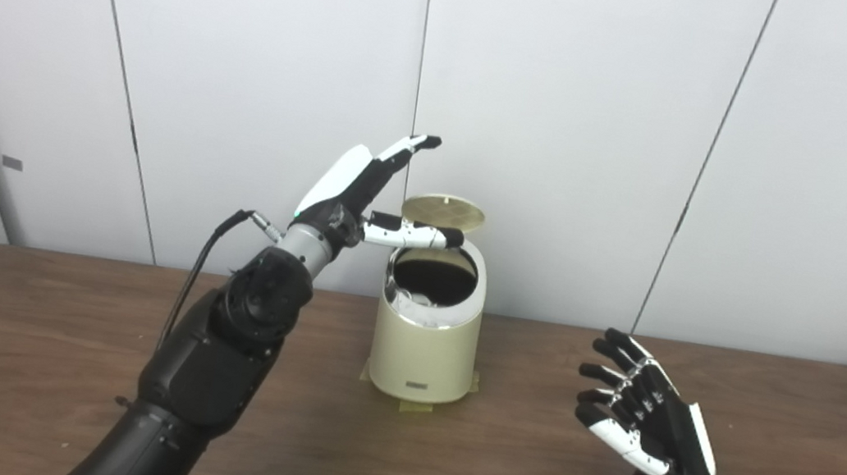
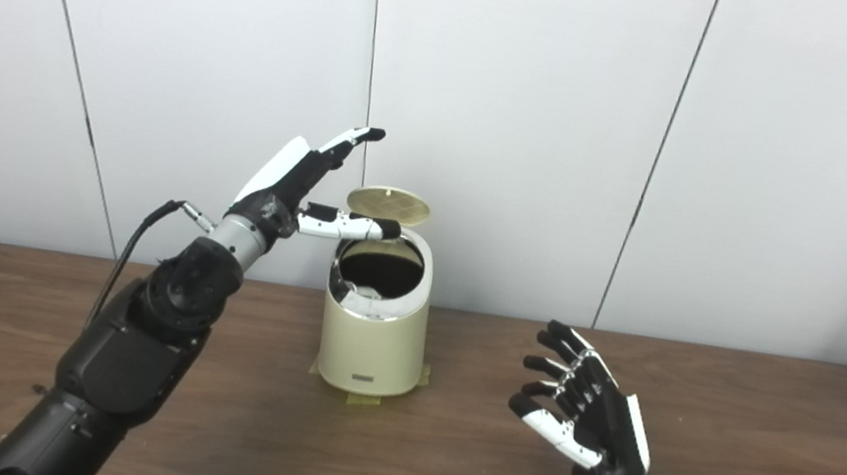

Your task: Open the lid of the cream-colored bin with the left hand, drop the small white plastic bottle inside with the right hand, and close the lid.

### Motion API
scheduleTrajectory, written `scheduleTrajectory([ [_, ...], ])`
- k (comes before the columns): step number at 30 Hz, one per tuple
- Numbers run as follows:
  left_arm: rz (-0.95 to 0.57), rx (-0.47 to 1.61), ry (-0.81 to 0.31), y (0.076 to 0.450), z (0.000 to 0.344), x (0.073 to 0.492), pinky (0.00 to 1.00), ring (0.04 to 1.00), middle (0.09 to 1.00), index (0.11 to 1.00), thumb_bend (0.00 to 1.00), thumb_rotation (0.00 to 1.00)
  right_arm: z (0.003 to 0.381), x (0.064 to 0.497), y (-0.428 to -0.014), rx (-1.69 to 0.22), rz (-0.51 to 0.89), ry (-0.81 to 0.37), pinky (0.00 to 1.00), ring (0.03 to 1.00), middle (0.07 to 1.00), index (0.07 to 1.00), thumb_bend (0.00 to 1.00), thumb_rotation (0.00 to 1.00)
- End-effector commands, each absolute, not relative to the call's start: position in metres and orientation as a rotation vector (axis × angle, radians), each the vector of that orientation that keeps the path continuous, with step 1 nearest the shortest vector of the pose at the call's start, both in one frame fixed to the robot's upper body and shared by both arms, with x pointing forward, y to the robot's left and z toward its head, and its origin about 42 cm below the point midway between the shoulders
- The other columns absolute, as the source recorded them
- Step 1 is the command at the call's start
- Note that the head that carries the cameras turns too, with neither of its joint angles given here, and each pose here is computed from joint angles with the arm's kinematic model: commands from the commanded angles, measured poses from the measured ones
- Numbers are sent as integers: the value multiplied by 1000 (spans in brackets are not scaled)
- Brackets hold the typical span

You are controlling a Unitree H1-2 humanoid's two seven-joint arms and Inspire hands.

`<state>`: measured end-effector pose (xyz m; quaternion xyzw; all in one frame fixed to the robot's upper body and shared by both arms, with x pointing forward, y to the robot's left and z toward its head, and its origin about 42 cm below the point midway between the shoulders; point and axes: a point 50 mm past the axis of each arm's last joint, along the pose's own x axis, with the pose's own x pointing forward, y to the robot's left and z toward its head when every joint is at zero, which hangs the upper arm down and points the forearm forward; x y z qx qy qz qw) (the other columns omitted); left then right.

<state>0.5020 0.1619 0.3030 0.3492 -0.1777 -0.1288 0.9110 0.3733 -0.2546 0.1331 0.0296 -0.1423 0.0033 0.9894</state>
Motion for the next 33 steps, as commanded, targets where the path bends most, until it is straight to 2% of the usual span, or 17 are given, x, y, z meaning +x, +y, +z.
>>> scheduleTrajectory([
  [1,-251,778,-482,156,344,510,886,988,962,924,949,398,149,379,-250,58,12,-341,501,663,787,772,845,296],
  [3,-269,812,-478,154,342,510,885,987,944,908,948,393,150,377,-248,60,14,-343,497,659,783,769,840,295],
  [8,-317,880,-467,151,343,509,977,1000,911,862,967,391,150,377,-246,72,6,-329,511,659,786,768,845,289],
  [14,-358,939,-475,153,348,501,999,1000,881,801,990,389,152,376,-243,62,5,-336,517,642,774,769,846,299],
  [21,-387,982,-495,156,357,490,1000,1000,874,793,990,408,150,378,-242,30,7,-341,509,645,782,771,811,309],
  [33,-439,1005,-494,171,355,472,1000,1000,864,795,995,391,154,378,-238,31,10,-339,514,645,775,772,833,322],
])
